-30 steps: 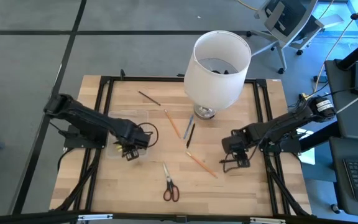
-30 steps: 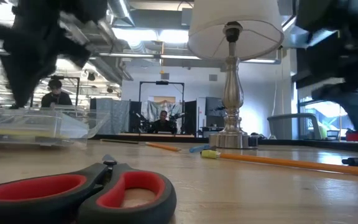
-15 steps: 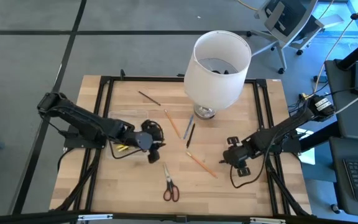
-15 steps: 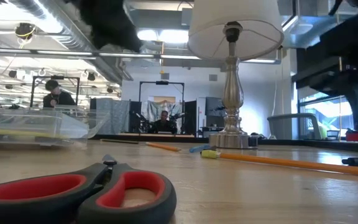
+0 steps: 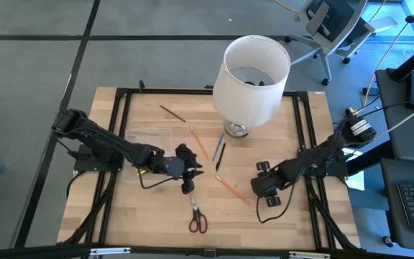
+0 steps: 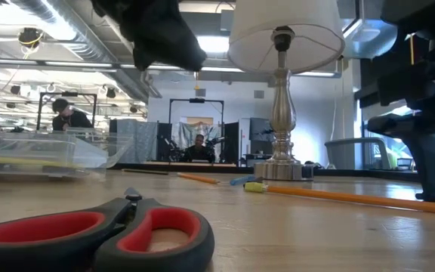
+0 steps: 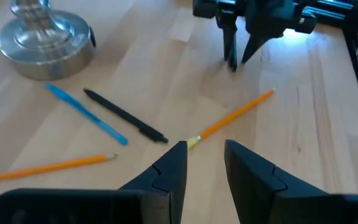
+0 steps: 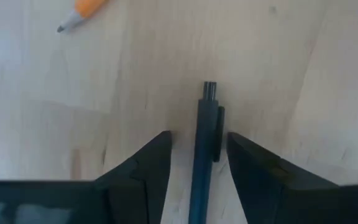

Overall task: Pick & place school supplies into a supply box
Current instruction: Put the black pen into the transparent supply box

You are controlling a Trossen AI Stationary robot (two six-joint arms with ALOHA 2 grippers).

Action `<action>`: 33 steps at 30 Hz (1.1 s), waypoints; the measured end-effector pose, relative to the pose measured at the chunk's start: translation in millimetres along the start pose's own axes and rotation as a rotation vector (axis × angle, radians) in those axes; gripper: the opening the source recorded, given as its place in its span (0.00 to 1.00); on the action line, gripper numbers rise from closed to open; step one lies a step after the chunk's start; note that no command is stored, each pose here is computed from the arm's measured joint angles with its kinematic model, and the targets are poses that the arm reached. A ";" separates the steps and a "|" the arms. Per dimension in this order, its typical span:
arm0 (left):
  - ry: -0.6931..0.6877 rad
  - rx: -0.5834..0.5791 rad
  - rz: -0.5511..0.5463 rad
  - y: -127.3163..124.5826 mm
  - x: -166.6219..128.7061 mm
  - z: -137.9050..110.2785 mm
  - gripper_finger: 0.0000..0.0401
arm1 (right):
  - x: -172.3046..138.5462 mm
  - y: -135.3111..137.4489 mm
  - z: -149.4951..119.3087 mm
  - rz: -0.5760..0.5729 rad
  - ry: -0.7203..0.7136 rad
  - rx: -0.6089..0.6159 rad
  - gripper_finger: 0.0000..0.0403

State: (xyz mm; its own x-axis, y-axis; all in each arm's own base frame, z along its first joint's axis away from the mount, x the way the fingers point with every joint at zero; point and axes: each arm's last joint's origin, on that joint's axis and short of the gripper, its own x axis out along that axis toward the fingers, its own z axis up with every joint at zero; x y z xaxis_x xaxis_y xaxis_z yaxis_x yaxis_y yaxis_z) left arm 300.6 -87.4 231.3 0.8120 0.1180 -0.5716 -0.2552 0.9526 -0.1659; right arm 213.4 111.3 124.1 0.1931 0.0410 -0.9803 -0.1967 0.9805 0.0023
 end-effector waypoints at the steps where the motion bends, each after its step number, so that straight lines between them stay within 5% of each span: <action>1: 0.003 -0.006 -0.001 -1.2 1.7 -1.5 0.25 | 1.4 0.0 0.1 -0.003 0.009 0.000 0.40; 9: 0.032 -0.010 -0.012 -8.0 10.8 -11.1 0.25 | 2.9 -0.1 -0.1 -0.009 0.014 -0.001 0.38; 23: 0.025 -0.035 -0.017 -8.9 10.9 -10.7 0.25 | 3.5 -0.7 0.5 -0.043 -0.003 -0.002 0.15; 33: 0.038 -0.035 -0.040 -9.6 10.9 -11.1 0.25 | 0.0 1.9 0.2 -0.051 -0.015 -0.015 0.14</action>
State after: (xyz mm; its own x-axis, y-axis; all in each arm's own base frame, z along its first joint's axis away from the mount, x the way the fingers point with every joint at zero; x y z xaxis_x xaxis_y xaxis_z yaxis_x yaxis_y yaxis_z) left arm 306.1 -98.4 217.7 0.8012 0.0687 -0.5944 -0.2418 0.9458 -0.2167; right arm 213.2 113.3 124.1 0.2172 -0.0061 -0.9761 -0.2005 0.9784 -0.0507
